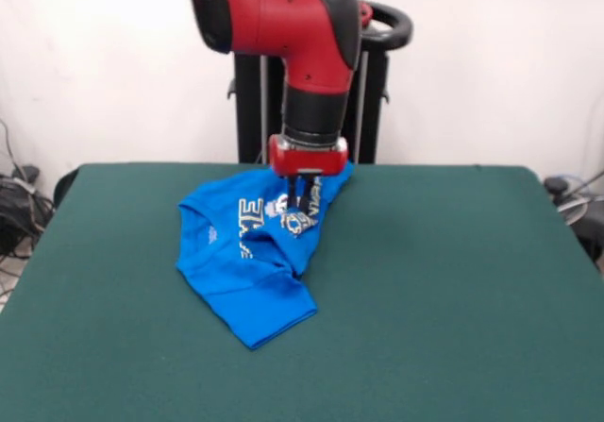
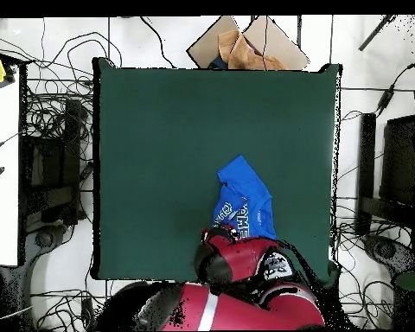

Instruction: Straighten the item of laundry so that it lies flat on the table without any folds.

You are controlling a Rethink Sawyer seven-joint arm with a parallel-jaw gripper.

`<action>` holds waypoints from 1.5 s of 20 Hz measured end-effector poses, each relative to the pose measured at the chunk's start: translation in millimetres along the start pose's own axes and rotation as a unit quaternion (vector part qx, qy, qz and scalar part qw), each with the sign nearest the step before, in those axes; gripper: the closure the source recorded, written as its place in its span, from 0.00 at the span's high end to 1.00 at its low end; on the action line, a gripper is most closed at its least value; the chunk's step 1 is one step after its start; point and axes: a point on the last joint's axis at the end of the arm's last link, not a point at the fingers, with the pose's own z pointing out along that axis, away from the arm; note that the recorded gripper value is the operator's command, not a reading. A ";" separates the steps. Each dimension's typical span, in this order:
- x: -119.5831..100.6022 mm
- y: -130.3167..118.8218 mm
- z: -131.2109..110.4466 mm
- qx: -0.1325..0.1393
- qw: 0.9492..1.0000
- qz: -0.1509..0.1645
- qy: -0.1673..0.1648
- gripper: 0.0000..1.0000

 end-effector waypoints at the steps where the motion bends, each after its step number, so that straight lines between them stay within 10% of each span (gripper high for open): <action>1: 0.7 -3.0 1.9 0.000 1.000 0.002 0.000 0.00; 18: -1.0 -1.7 13.8 -0.031 0.999 0.027 0.012 0.00; 30: -32.9 97.5 -16.1 -0.104 0.994 0.033 0.023 0.00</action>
